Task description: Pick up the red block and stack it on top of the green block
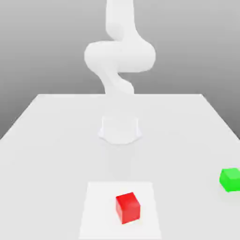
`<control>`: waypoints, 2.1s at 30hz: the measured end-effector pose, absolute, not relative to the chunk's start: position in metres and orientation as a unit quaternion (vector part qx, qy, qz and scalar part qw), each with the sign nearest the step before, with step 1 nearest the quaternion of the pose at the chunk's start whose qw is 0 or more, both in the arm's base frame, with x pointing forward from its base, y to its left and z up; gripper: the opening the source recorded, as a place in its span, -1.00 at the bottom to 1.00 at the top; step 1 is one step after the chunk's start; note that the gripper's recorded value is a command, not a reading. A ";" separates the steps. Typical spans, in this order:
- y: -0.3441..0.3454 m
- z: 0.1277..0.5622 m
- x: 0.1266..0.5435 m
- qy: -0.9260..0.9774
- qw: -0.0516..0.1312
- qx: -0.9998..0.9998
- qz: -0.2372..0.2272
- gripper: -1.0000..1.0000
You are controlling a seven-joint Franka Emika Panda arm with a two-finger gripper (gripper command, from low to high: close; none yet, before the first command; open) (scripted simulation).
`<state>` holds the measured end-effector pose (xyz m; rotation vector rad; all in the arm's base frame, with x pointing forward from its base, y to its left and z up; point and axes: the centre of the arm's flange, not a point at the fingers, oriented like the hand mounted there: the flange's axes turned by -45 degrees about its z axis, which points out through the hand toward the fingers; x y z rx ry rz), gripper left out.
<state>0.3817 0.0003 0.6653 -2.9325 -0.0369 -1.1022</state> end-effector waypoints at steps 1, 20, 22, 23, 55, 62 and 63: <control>0.001 0.645 0.395 -0.020 0.005 -0.942 -0.335 0.00; 0.022 0.252 0.444 -0.164 0.002 -0.986 -0.036 0.00; 0.021 0.217 0.433 -0.175 0.000 -0.985 -0.010 0.00; 0.021 0.204 0.431 -0.177 0.000 -0.984 -0.005 0.00; 0.322 0.241 0.325 -0.324 0.001 -0.946 0.001 -1.00; 0.350 0.187 0.302 -0.331 0.000 -0.944 -0.001 1.00; 0.350 0.187 0.302 -0.331 0.000 -0.944 -0.001 1.00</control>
